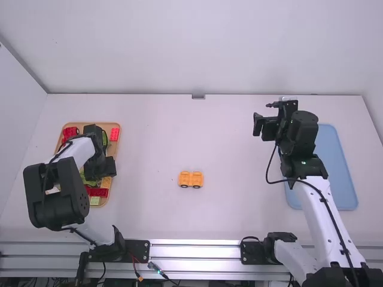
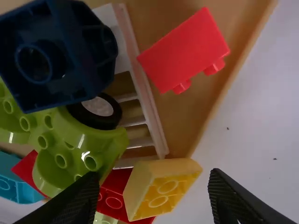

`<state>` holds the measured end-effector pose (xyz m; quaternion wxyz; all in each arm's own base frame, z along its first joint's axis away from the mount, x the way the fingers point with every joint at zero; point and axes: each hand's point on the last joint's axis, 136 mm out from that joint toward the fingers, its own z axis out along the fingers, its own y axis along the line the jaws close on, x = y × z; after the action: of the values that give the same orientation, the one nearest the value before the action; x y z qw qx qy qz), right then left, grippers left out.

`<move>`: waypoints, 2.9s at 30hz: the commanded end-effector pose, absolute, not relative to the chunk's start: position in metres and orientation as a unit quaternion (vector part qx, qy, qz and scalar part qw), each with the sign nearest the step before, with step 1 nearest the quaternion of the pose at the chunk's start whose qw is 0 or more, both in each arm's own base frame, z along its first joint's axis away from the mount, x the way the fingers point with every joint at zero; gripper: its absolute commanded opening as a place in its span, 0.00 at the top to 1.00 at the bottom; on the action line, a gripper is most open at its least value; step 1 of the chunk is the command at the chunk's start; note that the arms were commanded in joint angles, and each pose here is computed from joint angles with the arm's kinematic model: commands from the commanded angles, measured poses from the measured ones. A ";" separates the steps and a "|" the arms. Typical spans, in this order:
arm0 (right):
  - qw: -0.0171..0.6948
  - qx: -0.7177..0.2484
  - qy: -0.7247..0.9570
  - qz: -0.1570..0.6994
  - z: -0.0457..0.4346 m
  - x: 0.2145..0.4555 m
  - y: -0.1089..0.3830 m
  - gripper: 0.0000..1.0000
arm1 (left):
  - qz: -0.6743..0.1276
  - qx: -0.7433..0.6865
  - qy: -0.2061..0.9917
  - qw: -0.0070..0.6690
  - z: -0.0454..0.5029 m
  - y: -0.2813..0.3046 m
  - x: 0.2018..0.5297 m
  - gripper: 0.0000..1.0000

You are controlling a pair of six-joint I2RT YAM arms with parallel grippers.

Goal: Assemble lego blocks to make yellow taxi

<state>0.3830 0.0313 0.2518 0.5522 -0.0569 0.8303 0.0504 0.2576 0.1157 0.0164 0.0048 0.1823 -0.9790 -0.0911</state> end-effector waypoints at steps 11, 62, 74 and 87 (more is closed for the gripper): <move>0.564 -0.058 0.822 0.053 0.266 0.387 0.033 0.01 | -0.113 0.183 -0.977 -0.004 0.023 0.121 0.254 0.37; 0.573 -0.087 0.811 0.076 0.272 0.386 0.057 0.01 | -0.133 0.157 -0.978 -0.036 0.008 0.126 0.243 0.50; 0.572 -0.083 0.813 0.075 0.271 0.386 0.054 0.01 | -0.109 0.193 -0.975 -0.021 0.008 0.118 0.236 0.51; 0.572 -0.084 0.813 0.075 0.271 0.386 0.054 0.01 | -0.135 0.180 -0.974 -0.022 0.003 0.124 0.233 0.52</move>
<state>0.3822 0.0546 0.2571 0.5595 -0.0859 0.8209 0.0749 0.2402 0.1208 0.0022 -0.0296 0.1795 -0.9759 -0.1207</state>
